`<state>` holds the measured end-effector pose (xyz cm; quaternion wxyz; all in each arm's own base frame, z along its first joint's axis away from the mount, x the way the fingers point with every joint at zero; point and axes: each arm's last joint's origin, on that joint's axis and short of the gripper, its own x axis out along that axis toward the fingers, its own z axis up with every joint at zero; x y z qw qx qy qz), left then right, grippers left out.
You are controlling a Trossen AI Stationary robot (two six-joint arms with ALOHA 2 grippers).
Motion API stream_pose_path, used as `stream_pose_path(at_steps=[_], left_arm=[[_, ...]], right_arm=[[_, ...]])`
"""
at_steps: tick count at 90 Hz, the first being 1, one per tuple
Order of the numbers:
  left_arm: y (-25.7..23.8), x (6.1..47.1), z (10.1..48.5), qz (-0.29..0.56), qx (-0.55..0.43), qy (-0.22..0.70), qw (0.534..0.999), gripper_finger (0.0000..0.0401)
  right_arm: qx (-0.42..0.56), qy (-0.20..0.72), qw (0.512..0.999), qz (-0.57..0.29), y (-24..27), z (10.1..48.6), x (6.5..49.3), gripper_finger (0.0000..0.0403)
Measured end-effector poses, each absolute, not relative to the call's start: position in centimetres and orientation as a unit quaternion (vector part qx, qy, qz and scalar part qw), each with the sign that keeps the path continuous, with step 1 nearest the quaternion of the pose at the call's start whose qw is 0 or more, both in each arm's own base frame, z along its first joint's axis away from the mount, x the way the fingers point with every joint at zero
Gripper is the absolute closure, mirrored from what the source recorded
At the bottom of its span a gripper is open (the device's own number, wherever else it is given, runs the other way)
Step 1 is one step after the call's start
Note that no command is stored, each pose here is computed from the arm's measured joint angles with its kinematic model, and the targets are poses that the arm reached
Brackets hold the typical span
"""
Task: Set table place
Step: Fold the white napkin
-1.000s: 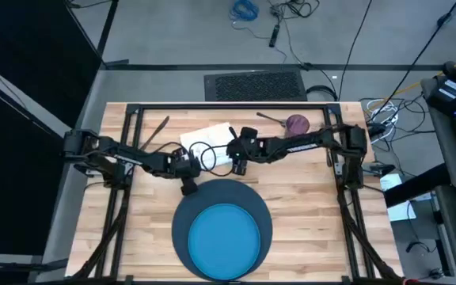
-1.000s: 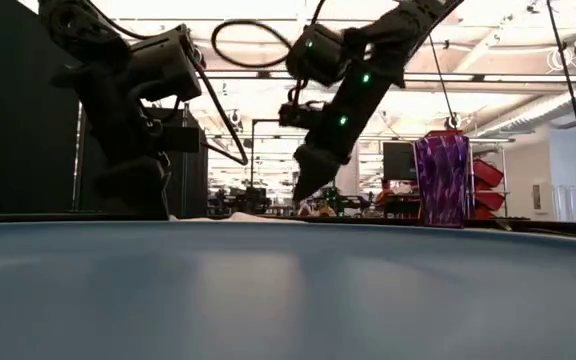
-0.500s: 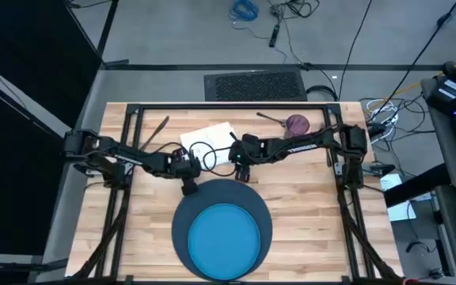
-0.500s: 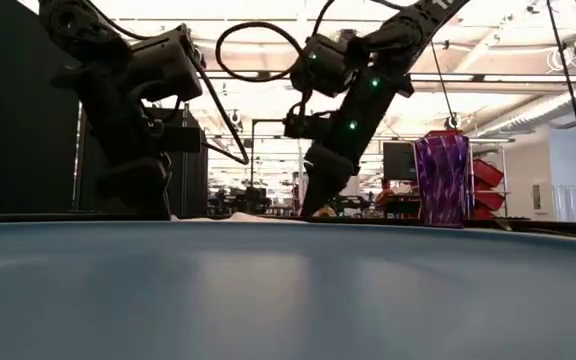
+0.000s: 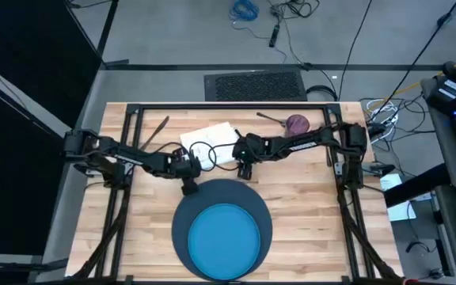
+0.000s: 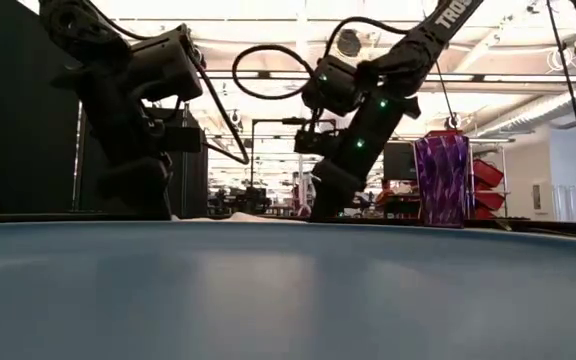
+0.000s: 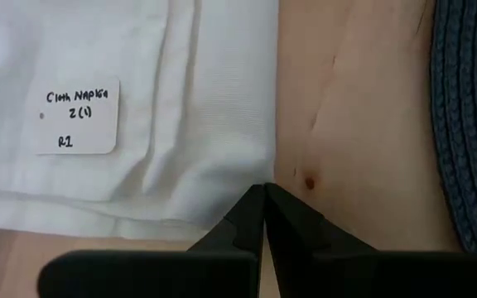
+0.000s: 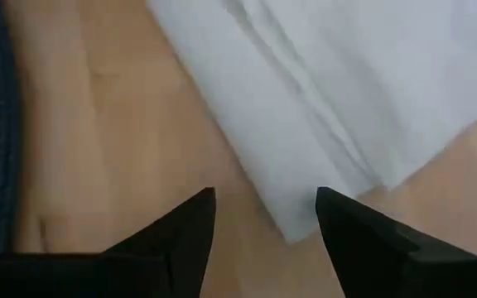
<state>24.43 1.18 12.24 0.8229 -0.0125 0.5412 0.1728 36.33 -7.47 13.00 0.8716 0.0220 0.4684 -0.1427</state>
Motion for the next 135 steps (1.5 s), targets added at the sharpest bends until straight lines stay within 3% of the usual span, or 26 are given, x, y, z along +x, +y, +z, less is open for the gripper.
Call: stream_pose_path(at_steps=[31, 57, 99, 135], left_arm=[[1.1, 24.9, 12.4, 0.154, -0.013, 0.524, 0.837, 0.0401], [1.1, 25.0, 12.5, 0.137, -0.007, 0.522, 0.842, 0.0401], [0.6, 25.1, 12.7, 0.139, 0.036, 0.523, 0.840, 0.0401], [-0.9, 25.9, 15.5, 0.148, 0.078, 0.469, 0.867, 0.0401]], right_arm=[[0.036, 0.470, 0.871, -0.139, -8.0, 12.6, 35.9, 0.0287], [0.031, 0.472, 0.870, -0.137, -7.9, 12.5, 35.9, 0.0396], [0.005, 0.480, 0.868, -0.126, -8.0, 13.0, 36.2, 0.0403], [-0.015, 0.469, 0.875, -0.117, -8.2, 14.7, 37.2, 0.0403]])
